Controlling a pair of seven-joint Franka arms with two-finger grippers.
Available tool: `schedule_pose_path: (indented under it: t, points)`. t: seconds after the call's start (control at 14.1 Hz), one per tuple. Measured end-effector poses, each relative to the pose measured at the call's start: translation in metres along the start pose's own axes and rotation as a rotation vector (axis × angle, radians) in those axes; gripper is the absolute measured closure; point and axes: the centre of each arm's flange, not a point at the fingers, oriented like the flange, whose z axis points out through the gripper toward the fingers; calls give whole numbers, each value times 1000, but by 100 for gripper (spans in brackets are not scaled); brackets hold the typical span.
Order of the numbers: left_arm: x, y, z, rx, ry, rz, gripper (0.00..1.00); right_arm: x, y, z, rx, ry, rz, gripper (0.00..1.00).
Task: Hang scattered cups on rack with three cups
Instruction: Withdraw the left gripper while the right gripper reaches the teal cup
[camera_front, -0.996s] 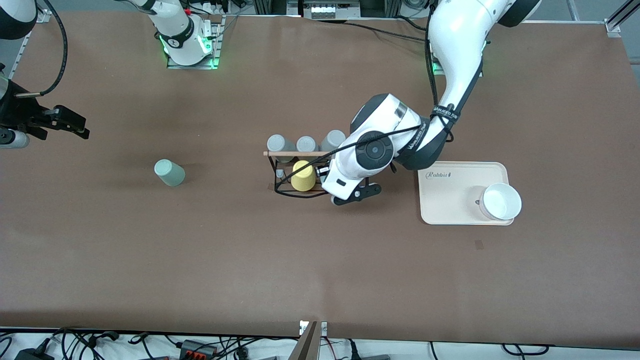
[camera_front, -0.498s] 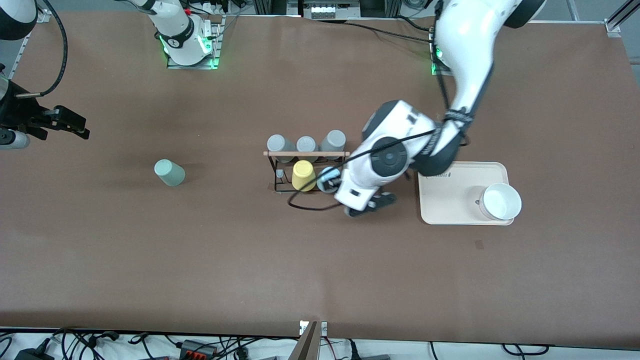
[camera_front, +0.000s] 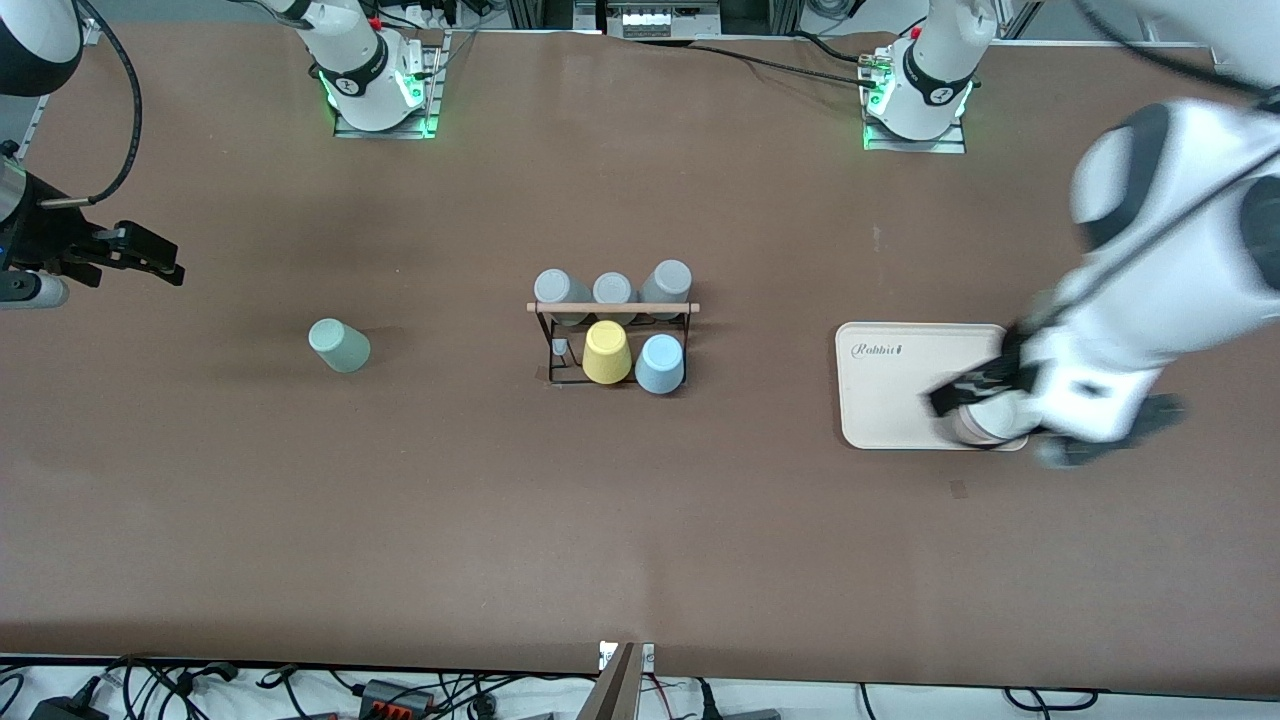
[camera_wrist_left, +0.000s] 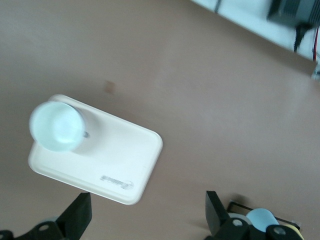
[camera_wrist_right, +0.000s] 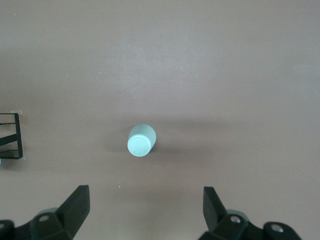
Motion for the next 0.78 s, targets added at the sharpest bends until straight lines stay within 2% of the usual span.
schedule_pose_path:
  t: [0.14,0.36,0.78]
  points:
    - [6,-35,-29,-5,14,-21,0,4,-1,6,0,-3,-3,0]
    - [3,-55,-37,56,10,11,0,11,-1,20,0,-16,-3,0]
    - [-35,-51,-18,105,-30,54,0,30,-11,78,4,-121,-20,0]
